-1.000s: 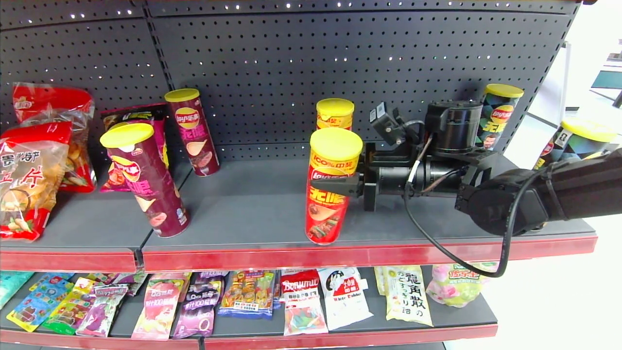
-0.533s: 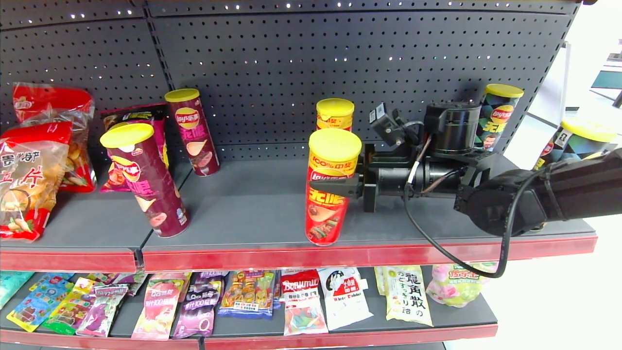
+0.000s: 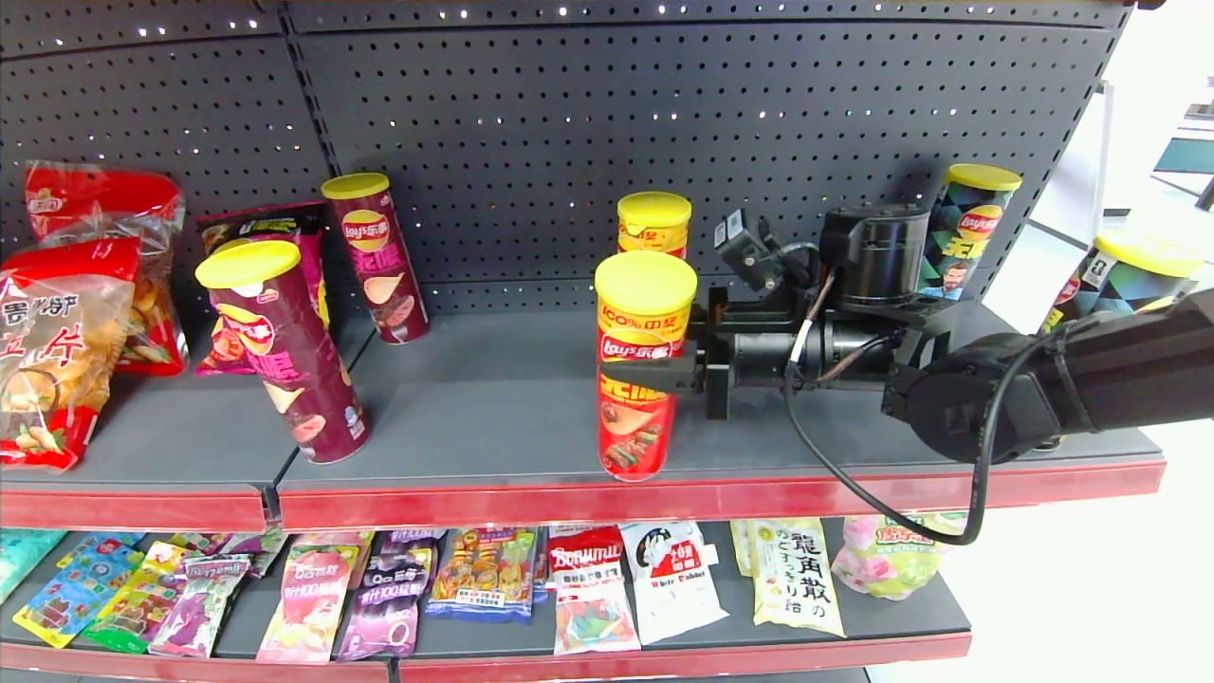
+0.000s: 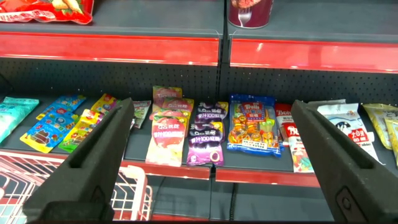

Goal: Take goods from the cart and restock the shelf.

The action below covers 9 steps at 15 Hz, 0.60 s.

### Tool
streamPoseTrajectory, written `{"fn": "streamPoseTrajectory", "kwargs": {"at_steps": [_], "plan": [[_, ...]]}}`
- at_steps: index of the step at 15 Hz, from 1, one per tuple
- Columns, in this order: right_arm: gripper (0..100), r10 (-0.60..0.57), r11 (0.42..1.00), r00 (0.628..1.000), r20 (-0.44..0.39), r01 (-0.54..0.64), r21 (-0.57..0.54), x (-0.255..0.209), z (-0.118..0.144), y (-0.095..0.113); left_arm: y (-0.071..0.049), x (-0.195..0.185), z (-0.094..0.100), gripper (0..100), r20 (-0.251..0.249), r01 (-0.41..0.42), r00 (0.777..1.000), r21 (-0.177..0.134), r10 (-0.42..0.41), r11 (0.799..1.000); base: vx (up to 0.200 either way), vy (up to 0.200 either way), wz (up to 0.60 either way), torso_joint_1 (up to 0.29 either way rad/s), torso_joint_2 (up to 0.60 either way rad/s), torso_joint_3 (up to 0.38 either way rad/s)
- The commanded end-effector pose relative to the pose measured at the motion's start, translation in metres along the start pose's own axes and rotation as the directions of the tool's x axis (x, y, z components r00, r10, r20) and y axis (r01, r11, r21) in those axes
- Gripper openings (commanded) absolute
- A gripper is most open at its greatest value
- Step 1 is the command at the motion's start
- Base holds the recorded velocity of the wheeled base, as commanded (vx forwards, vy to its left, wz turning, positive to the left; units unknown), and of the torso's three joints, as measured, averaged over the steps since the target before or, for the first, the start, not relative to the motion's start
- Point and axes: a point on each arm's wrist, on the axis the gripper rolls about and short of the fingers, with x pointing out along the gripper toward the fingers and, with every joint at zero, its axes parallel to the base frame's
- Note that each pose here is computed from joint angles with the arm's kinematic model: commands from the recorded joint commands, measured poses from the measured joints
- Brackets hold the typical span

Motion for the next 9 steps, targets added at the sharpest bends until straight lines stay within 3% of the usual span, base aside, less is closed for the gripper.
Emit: {"fn": "streamPoseTrajectory", "kwargs": {"at_steps": [1,9], "plan": [[100,-0.001,1.000,1.000,0.005,0.001,-0.006,0.001,0.001,0.000,0.000,0.000,0.000,100,-0.001,-0.001,1.000,0.000,0.001,1.000,0.000,0.000,0.00,0.000,0.00,0.000],[100,-0.066,0.998,0.998,-0.023,0.066,0.008,-0.010,-0.001,0.006,0.000,0.000,0.000,100,-0.001,-0.001,1.000,0.000,0.001,1.000,0.000,0.000,0.00,0.000,0.00,0.000]]}}
